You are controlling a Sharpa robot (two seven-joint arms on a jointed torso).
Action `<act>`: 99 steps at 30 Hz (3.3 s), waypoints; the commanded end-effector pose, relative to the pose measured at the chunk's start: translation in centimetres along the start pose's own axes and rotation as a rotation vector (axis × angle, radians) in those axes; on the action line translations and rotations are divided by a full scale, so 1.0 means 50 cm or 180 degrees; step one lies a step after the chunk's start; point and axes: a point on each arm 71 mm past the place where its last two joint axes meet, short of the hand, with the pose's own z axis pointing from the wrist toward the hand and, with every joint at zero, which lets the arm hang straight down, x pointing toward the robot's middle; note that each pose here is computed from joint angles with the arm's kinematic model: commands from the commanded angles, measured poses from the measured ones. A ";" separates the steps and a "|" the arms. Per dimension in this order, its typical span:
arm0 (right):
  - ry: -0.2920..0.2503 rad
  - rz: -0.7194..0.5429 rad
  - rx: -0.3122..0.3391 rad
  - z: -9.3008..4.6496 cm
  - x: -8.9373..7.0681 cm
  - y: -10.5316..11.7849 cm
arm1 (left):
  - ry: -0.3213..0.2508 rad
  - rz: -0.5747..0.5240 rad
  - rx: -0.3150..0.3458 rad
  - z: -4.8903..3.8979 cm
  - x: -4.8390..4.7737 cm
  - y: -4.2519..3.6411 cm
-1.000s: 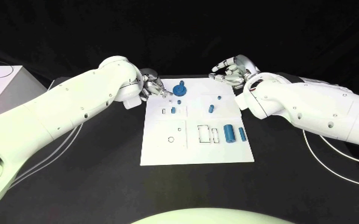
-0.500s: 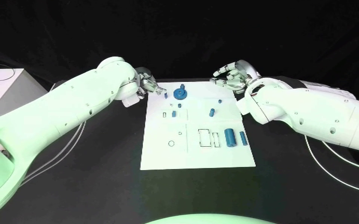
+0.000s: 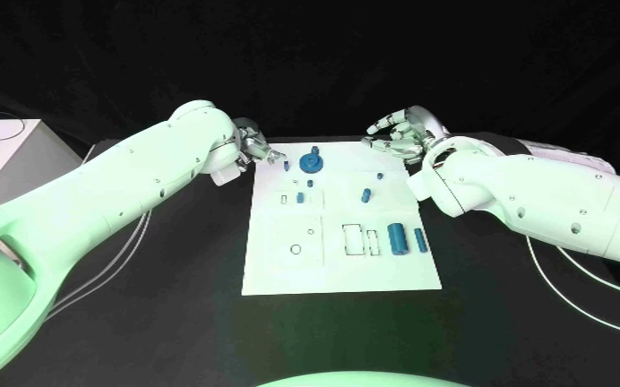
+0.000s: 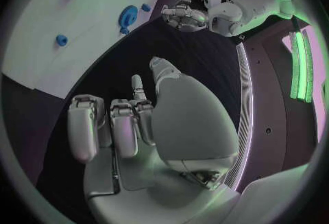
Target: Assemble the parts on the task board
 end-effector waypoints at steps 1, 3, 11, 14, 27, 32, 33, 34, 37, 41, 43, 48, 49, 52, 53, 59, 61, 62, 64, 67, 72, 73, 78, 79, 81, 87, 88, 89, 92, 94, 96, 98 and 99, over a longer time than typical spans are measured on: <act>0.0037 -0.0004 -0.0051 -0.001 0.003 0.004 | -0.0068 -0.0022 0.0017 0.006 -0.002 -0.004; 0.0041 -0.0003 -0.0055 -0.002 0.004 0.005 | -0.0071 -0.0040 -0.0005 0.010 -0.002 -0.003; 0.0052 0.0000 -0.0071 -0.003 0.007 0.009 | -0.0022 -0.0065 -0.0071 0.023 0.003 -0.003; 0.0055 0.0001 -0.0076 -0.003 0.008 0.011 | 0.0006 -0.0070 -0.0090 0.026 0.005 -0.003; 0.0061 0.0003 -0.0087 -0.002 0.011 0.014 | 0.0022 -0.0107 -0.0084 0.031 0.005 -0.014; 0.0064 0.0004 -0.0090 -0.001 0.012 0.015 | 0.0018 -0.0114 -0.0065 0.030 0.004 -0.020; 0.0064 0.0004 -0.0090 -0.001 0.012 0.015 | 0.0018 -0.0114 -0.0063 0.030 0.003 -0.020; 0.0064 0.0004 -0.0090 -0.001 0.013 0.015 | 0.0018 -0.0115 -0.0060 0.030 0.003 -0.021; 0.0065 0.0004 -0.0090 -0.001 0.013 0.015 | 0.0020 -0.0122 -0.0054 0.029 0.003 -0.022; 0.0065 0.0003 -0.0089 -0.001 0.013 0.015 | 0.0028 -0.0135 -0.0050 0.029 0.002 -0.022; 0.0065 0.0003 -0.0089 -0.001 0.013 0.015 | 0.0033 -0.0143 -0.0047 0.029 0.002 -0.023; 0.0068 0.0003 -0.0089 -0.001 0.013 0.015 | 0.0048 -0.0160 -0.0036 0.029 0.003 -0.025; 0.0068 0.0003 -0.0089 -0.001 0.013 0.015 | 0.0050 -0.0161 -0.0035 0.029 0.003 -0.025; 0.0068 0.0003 -0.0089 -0.001 0.013 0.015 | 0.0058 -0.0164 -0.0031 0.029 0.004 -0.025; 0.0068 0.0003 -0.0089 -0.001 0.013 0.015 | 0.0060 -0.0164 -0.0031 0.029 0.004 -0.026; 0.0071 0.0003 -0.0089 -0.001 0.014 0.016 | 0.0094 -0.0158 -0.0032 0.029 0.005 -0.025; 0.0071 0.0003 -0.0088 -0.001 0.014 0.016 | 0.0103 -0.0155 -0.0035 0.029 0.005 -0.025; 0.0071 0.0003 -0.0088 -0.001 0.014 0.016 | 0.0106 -0.0153 -0.0037 0.029 0.006 -0.025; 0.0071 0.0002 -0.0087 -0.001 0.014 0.016 | 0.0110 -0.0151 -0.0039 0.030 0.006 -0.024; 0.0071 0.0002 -0.0087 -0.001 0.014 0.016 | 0.0113 -0.0148 -0.0039 0.030 0.006 -0.024; 0.0072 0.0001 -0.0089 0.000 0.014 0.016 | 0.0110 -0.0155 -0.0023 0.029 0.006 -0.025; 0.0072 0.0001 -0.0089 0.000 0.014 0.016 | 0.0109 -0.0158 -0.0018 0.029 0.006 -0.025; 0.0070 0.0000 -0.0090 0.000 0.014 0.016 | 0.0116 -0.0196 0.0028 0.026 0.008 -0.029; 0.0069 0.0000 -0.0089 0.000 0.014 0.015 | 0.0120 -0.0210 0.0041 0.025 0.008 -0.030; 0.0066 -0.0001 -0.0088 0.000 0.013 0.015 | 0.0128 -0.0239 0.0067 0.022 0.007 -0.032; 0.0046 -0.0008 -0.0073 0.000 0.007 0.010 | 0.0126 -0.0343 0.0163 0.004 0.002 -0.031; 0.0041 -0.0010 -0.0070 0.000 0.006 0.009 | 0.0123 -0.0358 0.0180 0.000 0.000 -0.030; 0.0036 -0.0011 -0.0066 0.000 0.005 0.008 | 0.0121 -0.0372 0.0196 -0.005 -0.001 -0.029; 0.0023 -0.0015 -0.0055 0.000 0.001 0.005 | 0.0124 -0.0406 0.0239 -0.019 -0.006 -0.024; 0.0014 -0.0018 -0.0048 0.000 -0.002 0.003 | 0.0133 -0.0419 0.0272 -0.031 -0.009 -0.021; 0.0007 -0.0019 -0.0041 0.000 -0.004 0.001 | 0.0147 -0.0415 0.0308 -0.042 -0.010 -0.020; 0.0001 -0.0021 -0.0035 -0.001 -0.006 -0.001 | 0.0164 -0.0402 0.0347 -0.053 -0.009 -0.020; 0.0000 -0.0021 -0.0034 -0.001 -0.007 -0.001 | 0.0170 -0.0397 0.0358 -0.056 -0.009 -0.021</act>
